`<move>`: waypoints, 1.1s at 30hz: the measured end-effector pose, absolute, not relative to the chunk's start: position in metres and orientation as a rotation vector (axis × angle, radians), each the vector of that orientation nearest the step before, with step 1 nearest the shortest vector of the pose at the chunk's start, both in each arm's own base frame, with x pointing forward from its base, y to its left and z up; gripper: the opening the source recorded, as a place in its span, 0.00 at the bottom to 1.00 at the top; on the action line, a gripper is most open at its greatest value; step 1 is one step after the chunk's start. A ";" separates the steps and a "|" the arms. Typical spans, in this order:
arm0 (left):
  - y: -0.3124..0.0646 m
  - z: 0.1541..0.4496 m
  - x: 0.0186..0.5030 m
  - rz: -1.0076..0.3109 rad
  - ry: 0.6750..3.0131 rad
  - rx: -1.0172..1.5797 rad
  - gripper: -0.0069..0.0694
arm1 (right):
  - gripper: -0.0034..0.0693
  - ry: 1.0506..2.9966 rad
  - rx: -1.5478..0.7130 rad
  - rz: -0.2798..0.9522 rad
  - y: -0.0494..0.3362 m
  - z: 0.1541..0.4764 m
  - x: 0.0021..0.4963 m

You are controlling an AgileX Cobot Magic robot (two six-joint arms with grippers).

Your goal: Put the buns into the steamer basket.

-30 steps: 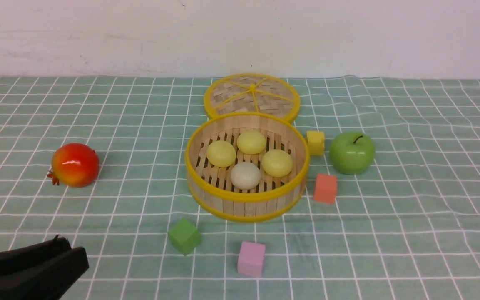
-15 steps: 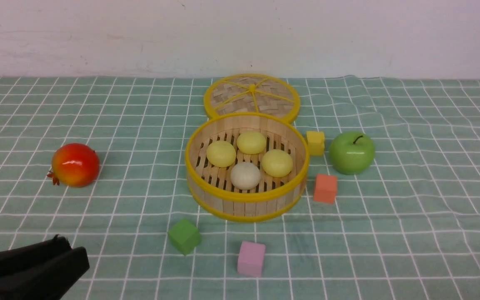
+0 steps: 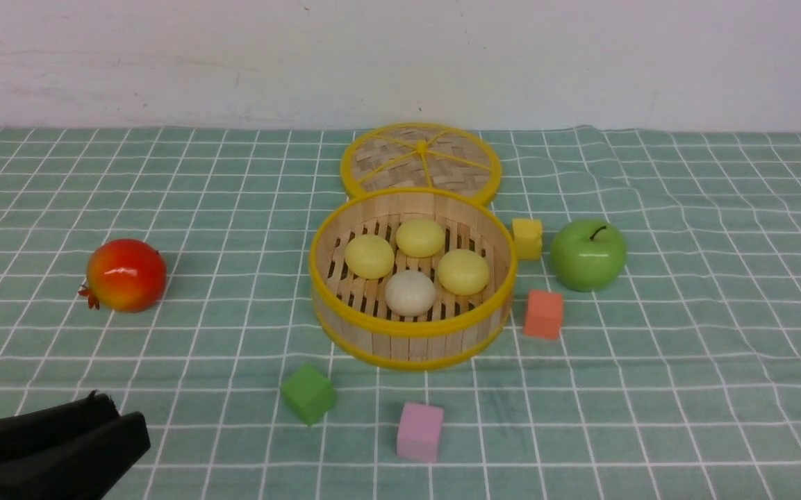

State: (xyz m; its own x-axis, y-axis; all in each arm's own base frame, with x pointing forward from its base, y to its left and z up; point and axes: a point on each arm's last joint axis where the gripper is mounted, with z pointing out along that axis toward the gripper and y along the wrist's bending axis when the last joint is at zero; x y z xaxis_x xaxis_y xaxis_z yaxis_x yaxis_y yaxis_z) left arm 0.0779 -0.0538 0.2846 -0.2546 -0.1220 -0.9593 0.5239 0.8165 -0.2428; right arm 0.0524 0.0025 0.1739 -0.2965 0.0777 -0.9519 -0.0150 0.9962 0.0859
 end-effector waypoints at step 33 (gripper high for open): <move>-0.027 0.298 0.060 -0.489 1.458 0.184 0.40 | 0.09 1.871 0.049 0.094 0.003 0.174 0.052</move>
State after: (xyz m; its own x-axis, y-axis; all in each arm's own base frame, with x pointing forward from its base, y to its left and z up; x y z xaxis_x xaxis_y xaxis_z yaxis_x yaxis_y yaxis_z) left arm 0.0598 -0.0274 0.2979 0.0363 -0.2063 -0.9778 0.4250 0.8887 -0.1718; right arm 0.0523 0.0025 0.1740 -0.2980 0.0819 -0.9511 -0.0142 0.9958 0.0902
